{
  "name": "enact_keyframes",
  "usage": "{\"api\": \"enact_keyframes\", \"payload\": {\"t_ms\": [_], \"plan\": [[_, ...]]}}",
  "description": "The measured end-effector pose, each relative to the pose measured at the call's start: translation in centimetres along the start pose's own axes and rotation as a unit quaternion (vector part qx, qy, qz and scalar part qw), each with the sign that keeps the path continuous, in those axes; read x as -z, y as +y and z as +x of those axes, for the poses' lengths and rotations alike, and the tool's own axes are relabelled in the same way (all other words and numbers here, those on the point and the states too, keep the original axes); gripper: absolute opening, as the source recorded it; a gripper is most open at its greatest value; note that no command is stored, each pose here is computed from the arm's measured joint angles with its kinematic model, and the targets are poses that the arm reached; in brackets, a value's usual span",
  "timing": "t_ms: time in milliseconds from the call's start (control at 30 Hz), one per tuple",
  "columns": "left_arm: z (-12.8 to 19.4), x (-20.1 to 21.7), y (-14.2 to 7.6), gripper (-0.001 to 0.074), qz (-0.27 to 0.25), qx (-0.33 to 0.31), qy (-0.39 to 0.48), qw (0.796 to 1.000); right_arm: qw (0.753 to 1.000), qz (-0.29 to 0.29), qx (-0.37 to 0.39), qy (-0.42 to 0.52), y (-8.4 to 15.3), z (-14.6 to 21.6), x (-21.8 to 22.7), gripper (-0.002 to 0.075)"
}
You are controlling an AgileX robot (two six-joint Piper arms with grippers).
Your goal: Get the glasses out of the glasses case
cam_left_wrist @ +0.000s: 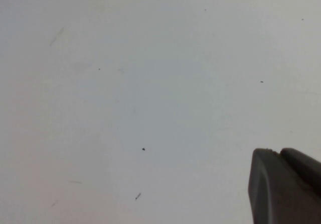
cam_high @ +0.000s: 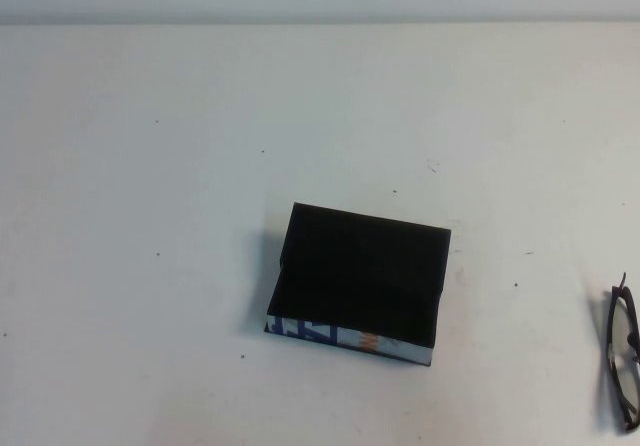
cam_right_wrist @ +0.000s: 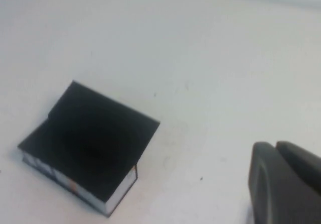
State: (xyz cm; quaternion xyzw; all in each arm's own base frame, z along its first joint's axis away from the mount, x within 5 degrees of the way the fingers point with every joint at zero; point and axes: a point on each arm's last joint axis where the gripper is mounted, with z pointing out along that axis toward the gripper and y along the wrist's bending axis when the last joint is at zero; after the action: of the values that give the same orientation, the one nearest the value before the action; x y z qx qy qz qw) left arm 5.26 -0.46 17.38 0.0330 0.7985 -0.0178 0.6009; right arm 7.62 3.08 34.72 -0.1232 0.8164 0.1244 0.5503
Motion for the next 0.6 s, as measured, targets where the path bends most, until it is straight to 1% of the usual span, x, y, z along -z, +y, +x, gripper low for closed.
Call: {"api": "enact_keyframes", "payload": {"t_ms": [133,267,333,500,600], "plan": [[0.0,0.0,0.0,-0.0005,0.0,0.0,0.0,1.0,0.995,0.013,0.031,-0.093,1.4,0.6,4.3,-0.0016],[0.0,0.0,0.0,-0.0005,0.0,0.0,0.0,1.0,0.988,0.02,0.054,-0.144,2.2,1.4,6.9,-0.0016],[0.0,0.0,0.0,-0.0005,0.0,0.0,0.0,1.0,0.987,0.013,0.054,-0.152,2.6,1.8,7.6,-0.0015],[0.0,0.0,0.0,-0.0005,0.0,0.0,0.0,1.0,0.988,-0.027,0.039,-0.145,3.5,2.5,8.1,-0.0017],[0.0,0.0,0.0,-0.0005,0.0,0.0,0.0,1.0,0.989,-0.037,0.036,-0.139,3.7,2.7,8.1,-0.0018]]}}
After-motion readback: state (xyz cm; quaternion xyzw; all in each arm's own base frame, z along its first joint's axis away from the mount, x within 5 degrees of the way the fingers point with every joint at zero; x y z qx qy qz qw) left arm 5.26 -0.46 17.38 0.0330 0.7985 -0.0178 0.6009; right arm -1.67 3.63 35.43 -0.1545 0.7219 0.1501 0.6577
